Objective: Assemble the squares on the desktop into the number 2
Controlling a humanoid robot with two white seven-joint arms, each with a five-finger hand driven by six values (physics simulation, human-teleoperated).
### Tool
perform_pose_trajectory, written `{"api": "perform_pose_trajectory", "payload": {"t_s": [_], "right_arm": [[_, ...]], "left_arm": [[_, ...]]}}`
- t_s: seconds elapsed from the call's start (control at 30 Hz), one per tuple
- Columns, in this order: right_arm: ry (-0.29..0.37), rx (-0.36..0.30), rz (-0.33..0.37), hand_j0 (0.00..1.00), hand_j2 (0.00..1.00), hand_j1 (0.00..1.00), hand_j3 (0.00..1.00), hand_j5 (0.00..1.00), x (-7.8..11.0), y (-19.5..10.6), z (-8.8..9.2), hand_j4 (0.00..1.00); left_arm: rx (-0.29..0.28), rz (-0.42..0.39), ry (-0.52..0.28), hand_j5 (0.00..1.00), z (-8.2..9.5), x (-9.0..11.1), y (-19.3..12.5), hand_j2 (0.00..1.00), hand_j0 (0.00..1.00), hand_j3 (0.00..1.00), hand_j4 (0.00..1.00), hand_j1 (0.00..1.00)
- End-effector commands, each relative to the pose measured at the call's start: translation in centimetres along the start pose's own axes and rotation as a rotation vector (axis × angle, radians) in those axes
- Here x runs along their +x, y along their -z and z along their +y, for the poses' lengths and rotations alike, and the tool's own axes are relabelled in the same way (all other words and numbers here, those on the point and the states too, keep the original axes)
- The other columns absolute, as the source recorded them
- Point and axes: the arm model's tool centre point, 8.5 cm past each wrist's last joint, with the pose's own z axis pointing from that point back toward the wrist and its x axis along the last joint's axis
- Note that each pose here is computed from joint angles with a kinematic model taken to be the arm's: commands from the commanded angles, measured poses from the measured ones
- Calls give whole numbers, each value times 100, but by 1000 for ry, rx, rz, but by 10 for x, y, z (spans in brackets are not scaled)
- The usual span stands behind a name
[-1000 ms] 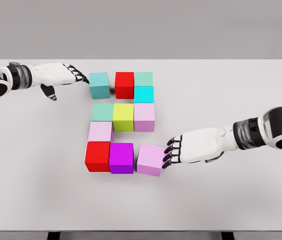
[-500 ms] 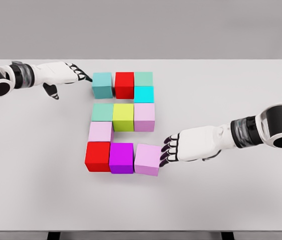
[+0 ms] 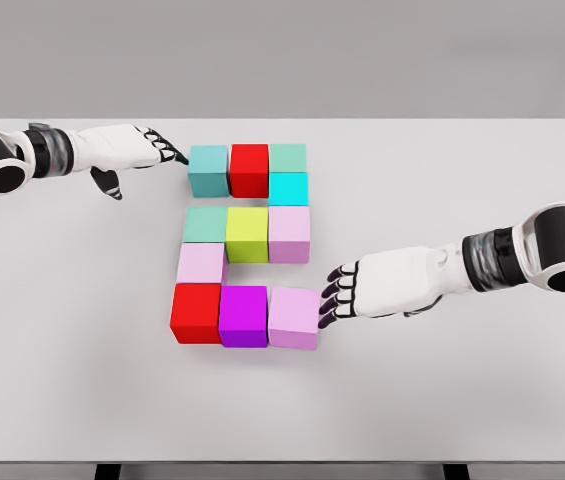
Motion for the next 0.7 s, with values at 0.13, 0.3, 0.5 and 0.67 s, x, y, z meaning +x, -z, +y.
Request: {"api": "perform_pose_trajectory", "payload": {"t_s": [0.13, 0.3, 0.5, 0.67], "right_arm": [[3, 1, 5, 99, 99, 99, 99, 99, -1, 0, 0, 99], [3, 0, 4, 99, 99, 99, 99, 99, -1, 0, 0, 99], [-2, -7, -5, 99, 99, 99, 99, 99, 0, 4, -3, 99], [-2, -7, -1, 99, 99, 99, 99, 99, -1, 3, -3, 99]], "left_arm": [[6, -1, -3, 100, 1, 0, 0, 100, 100, 100, 100, 100], [7, -2, -2, 100, 2, 1, 0, 100, 100, 100, 100, 100], [8, -3, -1, 100, 2, 1, 0, 100, 100, 100, 100, 100], [5, -2, -2, 100, 2, 1, 0, 100, 100, 100, 100, 100]]}}
